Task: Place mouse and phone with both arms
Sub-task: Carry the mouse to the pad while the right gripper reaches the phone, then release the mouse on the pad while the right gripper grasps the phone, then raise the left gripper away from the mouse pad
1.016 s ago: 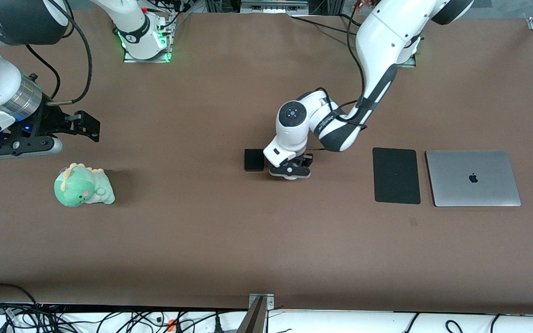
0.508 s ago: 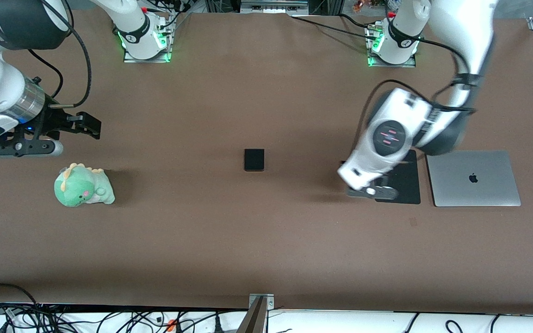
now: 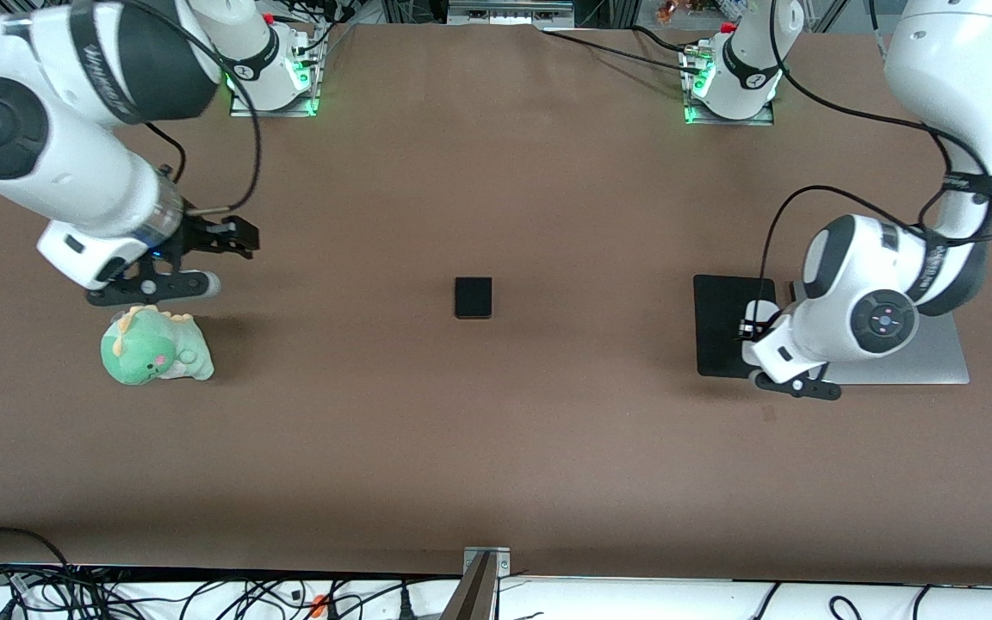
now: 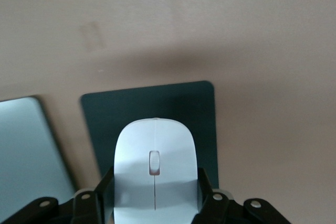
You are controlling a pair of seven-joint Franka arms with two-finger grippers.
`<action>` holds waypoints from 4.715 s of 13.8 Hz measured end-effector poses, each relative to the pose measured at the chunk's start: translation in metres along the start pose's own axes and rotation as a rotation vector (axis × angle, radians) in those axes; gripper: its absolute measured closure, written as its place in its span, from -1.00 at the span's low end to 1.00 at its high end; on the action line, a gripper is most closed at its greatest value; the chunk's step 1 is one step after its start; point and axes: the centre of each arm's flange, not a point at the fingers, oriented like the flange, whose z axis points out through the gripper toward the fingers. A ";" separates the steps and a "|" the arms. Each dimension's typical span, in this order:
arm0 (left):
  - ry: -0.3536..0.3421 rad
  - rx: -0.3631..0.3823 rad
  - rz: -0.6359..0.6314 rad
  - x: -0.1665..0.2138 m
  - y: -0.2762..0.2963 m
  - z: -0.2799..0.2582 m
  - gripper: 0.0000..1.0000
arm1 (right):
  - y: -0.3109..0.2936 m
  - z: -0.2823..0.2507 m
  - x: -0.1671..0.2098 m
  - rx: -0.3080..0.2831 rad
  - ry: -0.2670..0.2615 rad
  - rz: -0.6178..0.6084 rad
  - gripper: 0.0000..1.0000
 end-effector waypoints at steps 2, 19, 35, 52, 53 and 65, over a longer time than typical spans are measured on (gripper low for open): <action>0.044 -0.016 -0.001 -0.008 -0.003 0.030 -0.23 | -0.041 0.018 0.009 0.018 0.023 0.053 -1.00; 0.123 -0.026 -0.034 -0.009 -0.032 0.024 -1.00 | -0.296 0.257 0.010 0.140 0.207 0.218 -1.00; 0.083 0.033 -0.066 -0.055 -0.003 -0.266 -1.00 | -0.314 0.322 -0.035 0.134 0.255 0.133 -1.00; 0.193 0.051 0.038 -0.177 -0.006 -0.373 -1.00 | -0.316 0.333 -0.039 0.110 0.274 0.095 -0.61; 0.174 0.022 0.036 -0.178 -0.006 -0.369 -1.00 | -0.316 0.333 -0.039 0.110 0.274 0.095 -0.61; 0.152 -0.064 -0.041 -0.167 -0.059 -0.340 -1.00 | -0.294 0.313 -0.009 0.032 0.211 0.045 -0.61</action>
